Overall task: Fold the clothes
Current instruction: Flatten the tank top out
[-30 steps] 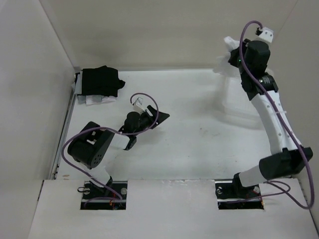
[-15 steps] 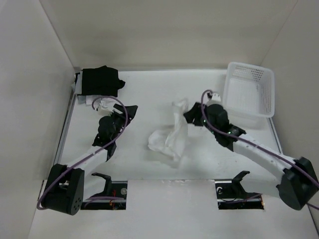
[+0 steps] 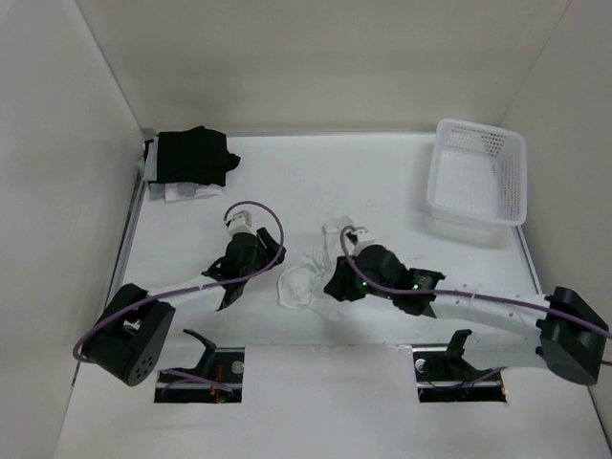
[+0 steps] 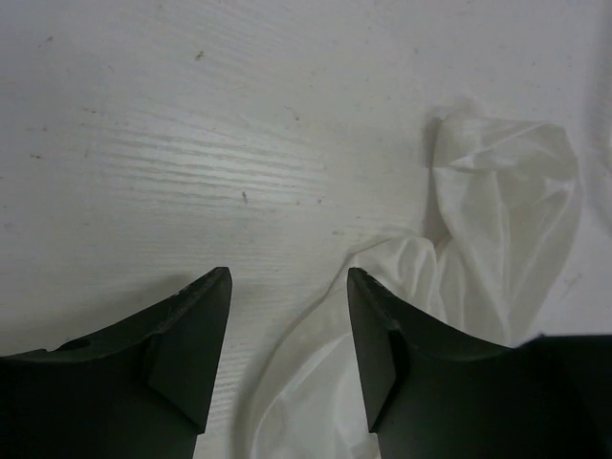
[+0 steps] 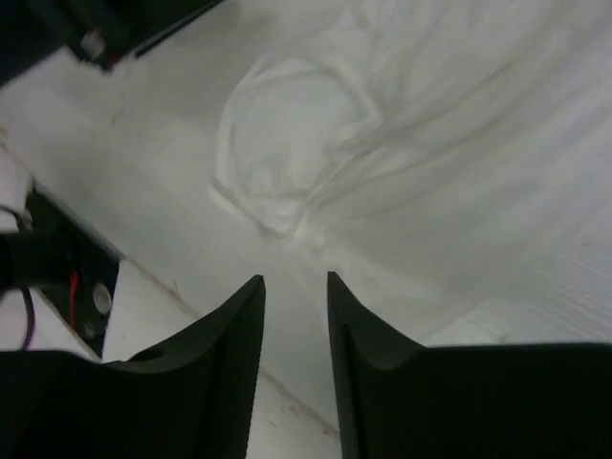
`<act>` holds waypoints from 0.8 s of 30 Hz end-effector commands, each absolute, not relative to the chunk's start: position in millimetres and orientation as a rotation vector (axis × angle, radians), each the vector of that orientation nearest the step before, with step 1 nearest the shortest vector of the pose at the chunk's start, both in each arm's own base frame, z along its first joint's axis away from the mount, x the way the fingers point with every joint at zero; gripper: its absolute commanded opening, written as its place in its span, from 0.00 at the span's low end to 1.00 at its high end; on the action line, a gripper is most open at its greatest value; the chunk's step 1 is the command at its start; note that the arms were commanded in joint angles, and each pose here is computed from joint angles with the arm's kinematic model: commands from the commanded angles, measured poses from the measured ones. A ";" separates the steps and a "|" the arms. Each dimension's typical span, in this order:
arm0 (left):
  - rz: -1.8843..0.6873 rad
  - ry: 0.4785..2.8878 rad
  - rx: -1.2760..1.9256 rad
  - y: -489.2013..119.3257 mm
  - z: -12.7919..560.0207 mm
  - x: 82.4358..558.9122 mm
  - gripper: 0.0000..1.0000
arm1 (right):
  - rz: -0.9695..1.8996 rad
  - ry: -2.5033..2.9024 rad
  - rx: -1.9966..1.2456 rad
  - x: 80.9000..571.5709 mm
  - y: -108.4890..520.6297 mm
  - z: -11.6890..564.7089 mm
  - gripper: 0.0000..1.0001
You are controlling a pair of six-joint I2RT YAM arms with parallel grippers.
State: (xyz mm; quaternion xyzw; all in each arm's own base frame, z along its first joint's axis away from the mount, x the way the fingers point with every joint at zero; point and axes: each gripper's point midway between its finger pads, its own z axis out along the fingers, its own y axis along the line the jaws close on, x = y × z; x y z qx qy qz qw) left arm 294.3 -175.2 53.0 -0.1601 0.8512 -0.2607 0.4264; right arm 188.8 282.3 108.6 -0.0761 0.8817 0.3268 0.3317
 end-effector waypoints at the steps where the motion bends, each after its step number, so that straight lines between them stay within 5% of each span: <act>1: -0.584 2.083 -0.363 -169.3 67.9 300.1 0.48 | 0.934 2.331 -0.374 158.0 329.6 112.5 0.41; 8: -0.635 2.098 -0.252 -188.9 72.2 289.8 0.42 | 0.899 2.344 -0.411 155.3 365.6 89.6 0.40; 15: -0.620 2.060 -0.142 -212.0 87.6 311.5 0.49 | 0.689 2.117 -0.123 264.8 286.8 152.7 0.54; 24: -0.793 2.022 -0.079 -276.4 100.9 369.0 0.52 | 0.419 2.140 0.051 346.3 229.9 135.4 0.57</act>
